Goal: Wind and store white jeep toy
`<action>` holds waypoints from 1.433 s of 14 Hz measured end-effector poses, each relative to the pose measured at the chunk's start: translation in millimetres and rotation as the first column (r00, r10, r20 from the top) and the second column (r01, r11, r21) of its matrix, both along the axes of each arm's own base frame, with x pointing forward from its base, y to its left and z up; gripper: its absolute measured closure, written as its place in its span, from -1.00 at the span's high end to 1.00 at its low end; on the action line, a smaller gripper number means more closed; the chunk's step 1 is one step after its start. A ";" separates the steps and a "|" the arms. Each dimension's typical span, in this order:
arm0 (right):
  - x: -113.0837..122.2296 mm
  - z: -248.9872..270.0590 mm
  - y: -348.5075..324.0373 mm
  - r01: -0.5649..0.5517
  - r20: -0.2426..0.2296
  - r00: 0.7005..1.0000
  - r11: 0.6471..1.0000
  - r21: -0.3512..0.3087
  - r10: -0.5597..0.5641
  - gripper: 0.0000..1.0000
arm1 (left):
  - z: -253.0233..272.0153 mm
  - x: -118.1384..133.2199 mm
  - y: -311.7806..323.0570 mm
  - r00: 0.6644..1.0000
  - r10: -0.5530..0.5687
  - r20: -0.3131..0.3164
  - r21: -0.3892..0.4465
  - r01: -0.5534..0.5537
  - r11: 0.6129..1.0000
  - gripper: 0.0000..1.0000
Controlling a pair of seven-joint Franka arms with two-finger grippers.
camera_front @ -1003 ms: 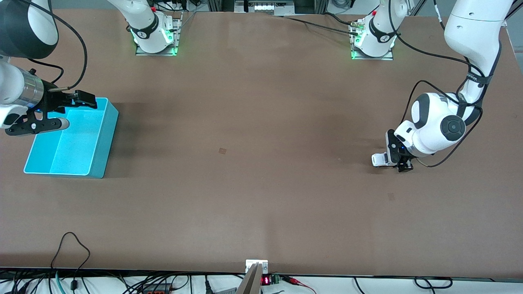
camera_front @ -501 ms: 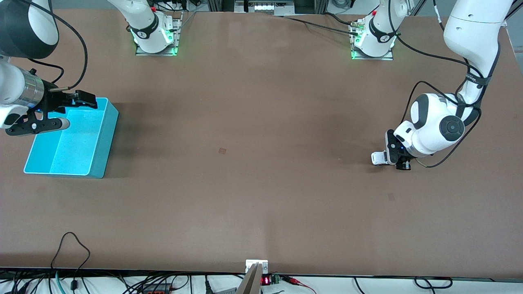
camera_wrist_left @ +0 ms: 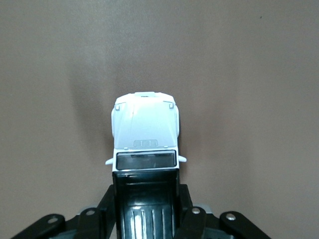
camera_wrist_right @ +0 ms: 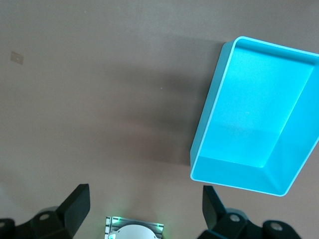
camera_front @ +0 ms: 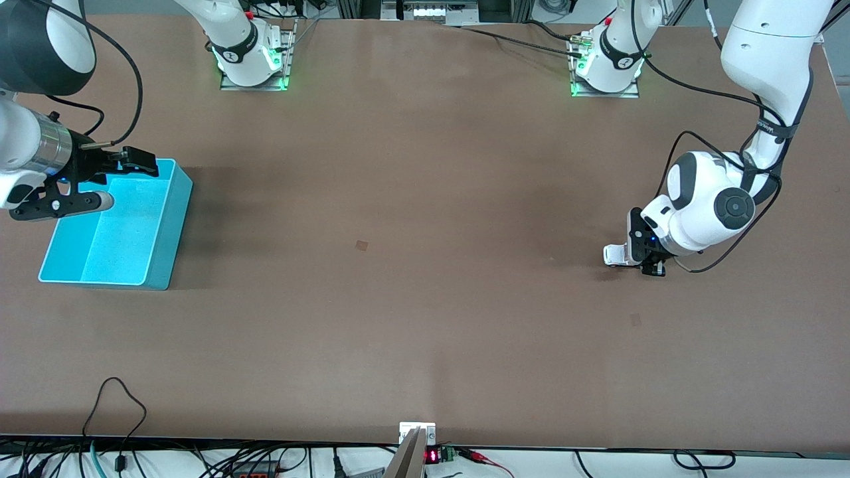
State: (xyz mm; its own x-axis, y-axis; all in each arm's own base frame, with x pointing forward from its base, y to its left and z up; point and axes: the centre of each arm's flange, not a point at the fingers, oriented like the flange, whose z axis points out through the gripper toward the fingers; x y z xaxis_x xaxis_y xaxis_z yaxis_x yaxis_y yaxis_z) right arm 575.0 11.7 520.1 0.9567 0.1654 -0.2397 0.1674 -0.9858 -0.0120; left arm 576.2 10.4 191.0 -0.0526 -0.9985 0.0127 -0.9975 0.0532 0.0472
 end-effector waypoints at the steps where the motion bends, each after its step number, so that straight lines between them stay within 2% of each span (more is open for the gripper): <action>1: 0.0 0.0 0.0 0.000 0.000 1.000 1.000 0.000 0.000 1.00 | -0.1 -0.4 0.0 1.000 0.006 -0.001 0.000 -0.006 1.000 0.03; 15: 0.4 -1.2 0.1 0.000 -0.002 1.000 1.000 0.000 0.000 1.00 | -0.1 -7.9 -0.2 0.991 0.130 -0.029 0.011 -0.129 0.992 0.03; 20: 0.4 -1.3 0.1 0.000 -0.002 1.000 1.000 0.000 0.000 1.00 | -0.1 -8.1 -0.3 0.992 0.126 -0.029 0.011 -0.125 0.992 0.03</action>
State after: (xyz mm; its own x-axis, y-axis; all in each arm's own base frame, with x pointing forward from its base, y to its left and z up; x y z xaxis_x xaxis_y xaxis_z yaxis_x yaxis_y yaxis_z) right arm 575.4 11.8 518.8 0.9561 0.1655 -0.2419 0.1676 -0.9858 -0.0123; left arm 568.1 10.0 190.9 0.0734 -0.9973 0.0033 -0.9944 -0.0730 0.0769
